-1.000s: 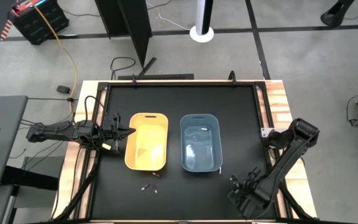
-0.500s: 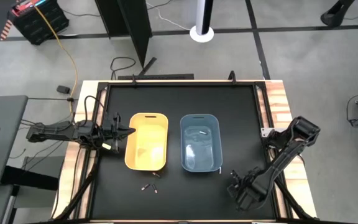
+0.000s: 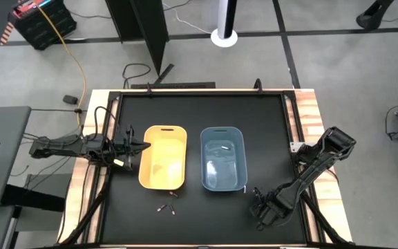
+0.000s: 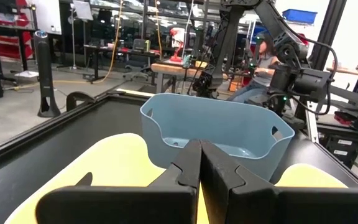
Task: Sort batteries
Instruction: Put the bottom silver battery into the blue bin
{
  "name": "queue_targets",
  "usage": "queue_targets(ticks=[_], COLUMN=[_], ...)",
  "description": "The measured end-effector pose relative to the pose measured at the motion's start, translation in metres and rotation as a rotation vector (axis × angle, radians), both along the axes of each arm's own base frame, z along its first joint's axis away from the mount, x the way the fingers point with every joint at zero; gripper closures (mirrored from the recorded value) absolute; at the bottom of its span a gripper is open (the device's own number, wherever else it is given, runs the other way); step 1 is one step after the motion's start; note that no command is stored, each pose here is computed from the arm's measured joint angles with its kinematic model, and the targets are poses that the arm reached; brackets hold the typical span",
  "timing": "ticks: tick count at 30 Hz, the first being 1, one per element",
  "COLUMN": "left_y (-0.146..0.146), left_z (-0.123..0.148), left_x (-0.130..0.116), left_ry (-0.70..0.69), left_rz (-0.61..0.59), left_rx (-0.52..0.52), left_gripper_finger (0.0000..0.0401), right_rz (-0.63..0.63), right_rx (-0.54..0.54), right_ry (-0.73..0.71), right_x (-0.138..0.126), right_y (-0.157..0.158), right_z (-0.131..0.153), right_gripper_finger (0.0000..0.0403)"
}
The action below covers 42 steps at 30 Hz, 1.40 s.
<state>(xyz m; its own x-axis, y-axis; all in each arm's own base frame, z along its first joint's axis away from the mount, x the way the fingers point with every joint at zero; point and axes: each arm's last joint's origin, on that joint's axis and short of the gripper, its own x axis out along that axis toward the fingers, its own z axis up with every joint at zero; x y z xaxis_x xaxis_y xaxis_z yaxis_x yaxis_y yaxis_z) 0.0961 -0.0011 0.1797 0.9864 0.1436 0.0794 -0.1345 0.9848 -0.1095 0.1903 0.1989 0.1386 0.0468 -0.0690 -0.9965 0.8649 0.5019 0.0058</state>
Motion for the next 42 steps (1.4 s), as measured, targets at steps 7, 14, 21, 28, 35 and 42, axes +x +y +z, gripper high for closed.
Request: queue_targets(ticks=[7,14,21,28,35,42], left_y=[0.000,0.000,-0.002,-0.002,-0.002,-0.004], left_z=[0.000,0.000,0.008,0.025,0.045,0.063], left_x=[0.000,0.000,-0.001,-0.004,0.001,0.018], left_ry=[0.004,0.000,-0.086,-0.161,-0.130,-0.041], left_rz=[0.000,-0.001,-0.057,-0.083,-0.075,-0.074], left_rx=[-0.002,-0.015,-0.017,-0.007,0.045,0.069], left_gripper_finger=[0.0401,0.0401,0.0401,0.0401,0.0401,0.0401], right_rz=[0.012,0.021,0.026,0.036,0.042,0.064], right_rx=[0.003,0.004,-0.064,-0.134,-0.187,-0.219], right_ry=[0.006,0.005,-0.018,-0.069,-0.077,-0.090], right_x=[0.002,0.002,-0.002,-0.008,-0.017,-0.025], right_y=[-0.002,-0.002,-0.007,-0.018,-0.029,-0.038], right_z=[-0.001,0.000,0.015,0.044,0.068,0.088], right_gripper_finger=[0.0356,0.0393,0.0398,0.0400,0.0400,0.0400])
